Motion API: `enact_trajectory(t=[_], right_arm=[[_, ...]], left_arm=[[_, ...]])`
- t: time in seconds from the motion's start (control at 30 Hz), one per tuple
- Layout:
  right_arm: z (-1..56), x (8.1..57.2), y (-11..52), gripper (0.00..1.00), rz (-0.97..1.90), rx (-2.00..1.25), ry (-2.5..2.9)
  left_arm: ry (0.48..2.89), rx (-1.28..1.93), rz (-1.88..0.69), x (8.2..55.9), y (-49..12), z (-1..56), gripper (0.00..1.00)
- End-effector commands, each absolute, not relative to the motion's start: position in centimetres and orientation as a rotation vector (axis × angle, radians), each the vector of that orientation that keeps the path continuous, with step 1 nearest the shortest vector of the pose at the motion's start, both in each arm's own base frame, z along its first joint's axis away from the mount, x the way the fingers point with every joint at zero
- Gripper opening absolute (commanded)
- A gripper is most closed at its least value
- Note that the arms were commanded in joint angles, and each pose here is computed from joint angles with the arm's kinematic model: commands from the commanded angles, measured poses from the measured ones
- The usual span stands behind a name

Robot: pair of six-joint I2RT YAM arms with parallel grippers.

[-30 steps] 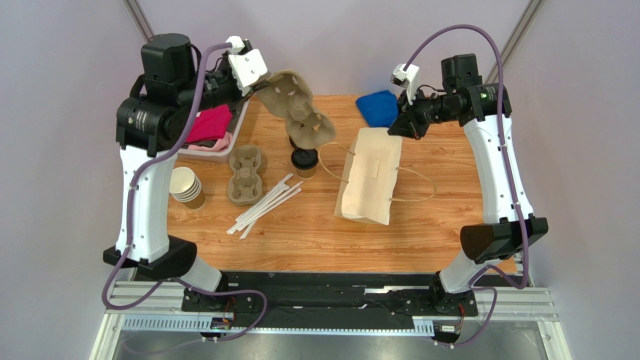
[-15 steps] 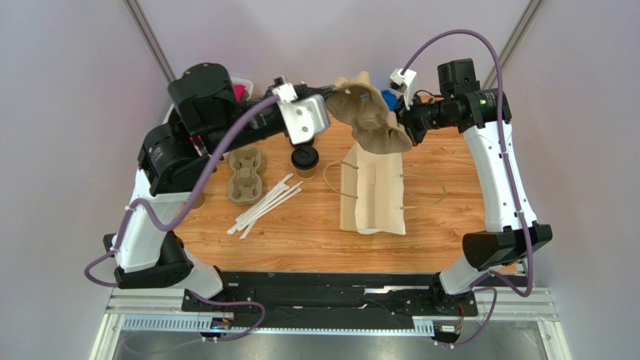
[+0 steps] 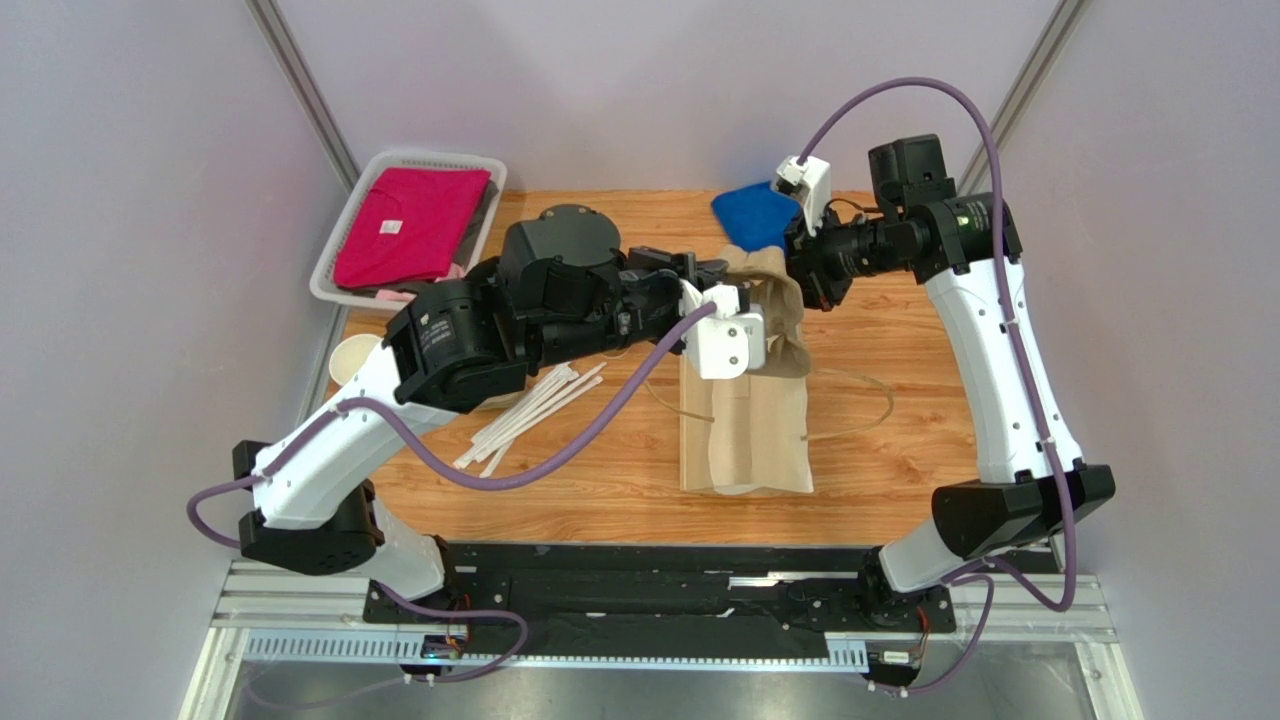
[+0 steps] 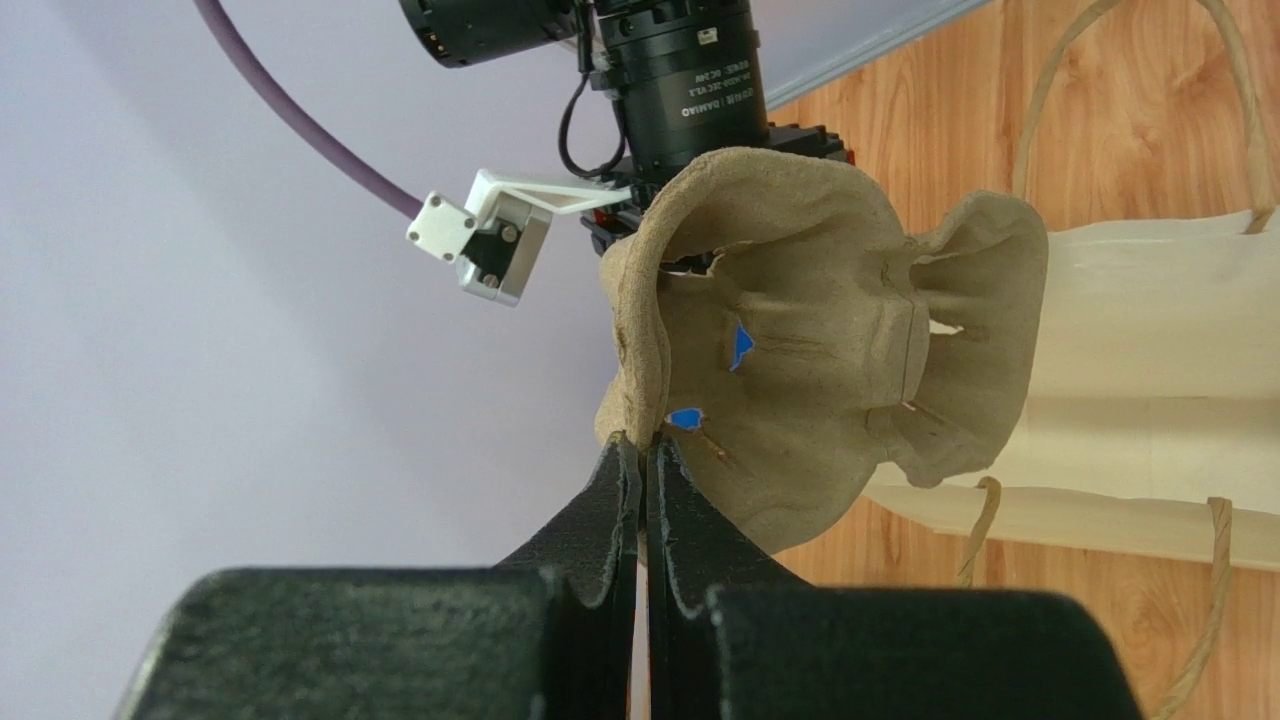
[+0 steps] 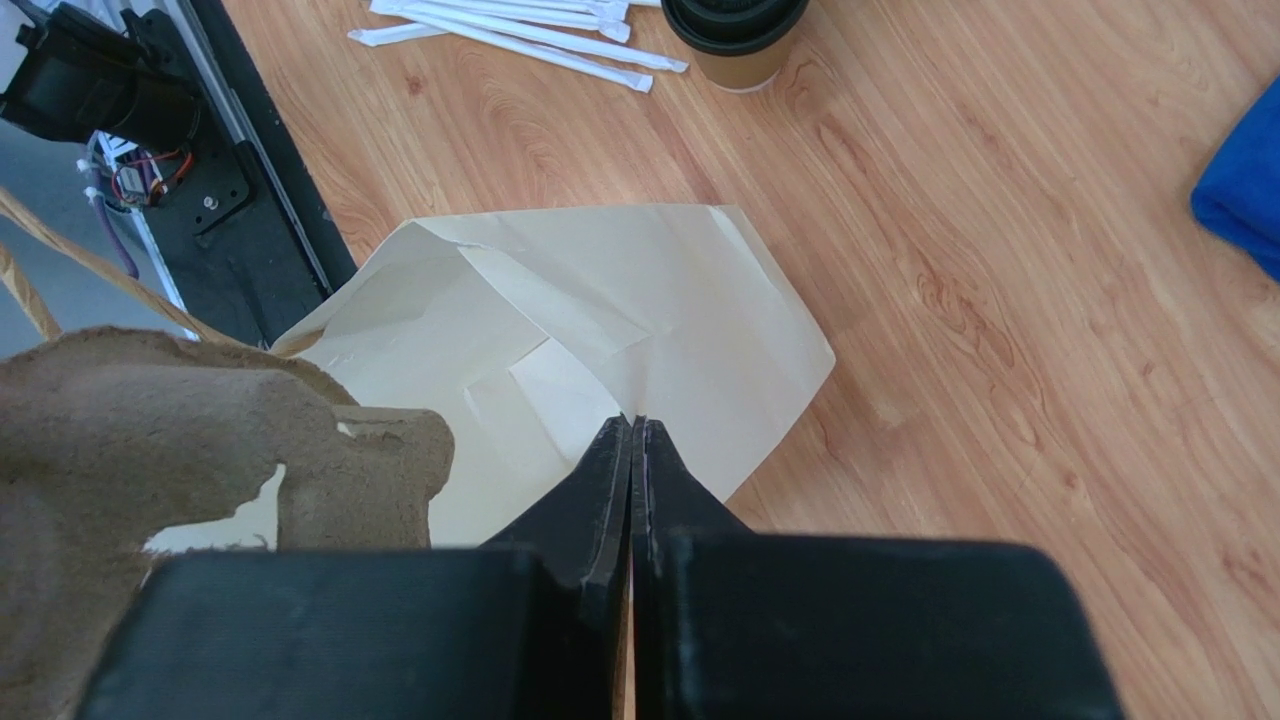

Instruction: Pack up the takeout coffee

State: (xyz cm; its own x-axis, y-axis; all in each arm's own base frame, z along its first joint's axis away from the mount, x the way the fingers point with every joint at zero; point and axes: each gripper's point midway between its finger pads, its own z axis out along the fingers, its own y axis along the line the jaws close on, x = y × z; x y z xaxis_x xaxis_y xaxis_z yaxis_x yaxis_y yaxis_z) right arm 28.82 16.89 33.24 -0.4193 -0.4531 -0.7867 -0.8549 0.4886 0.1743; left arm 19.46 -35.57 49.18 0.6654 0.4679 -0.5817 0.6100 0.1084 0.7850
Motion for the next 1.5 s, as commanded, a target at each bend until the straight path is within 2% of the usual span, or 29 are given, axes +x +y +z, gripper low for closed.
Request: enact_trajectory(t=[0.0, 0.3, 0.83, 1.47], right_arm=[[32.4, 25.7, 16.0, 0.0, 0.785, -0.986, 2.219], [31.6, 26.5, 15.6, 0.0, 0.745, -0.928, 2.252], [31.3, 26.0, 16.5, 0.0, 0.807, -0.966, 2.221], [30.4, 25.0, 17.2, 0.0, 0.865, -1.047, 2.182]], left_arm=[[0.939, 1.52, -0.108, 18.8, -35.4, 49.4, 0.0], [1.04, 1.683, -0.086, 18.1, -36.7, 44.0, 0.0], [1.23, 1.99, -0.244, 15.1, -38.7, 35.1, 0.0], [1.623, 2.039, -0.488, 17.5, -39.4, 26.8, 0.0]])
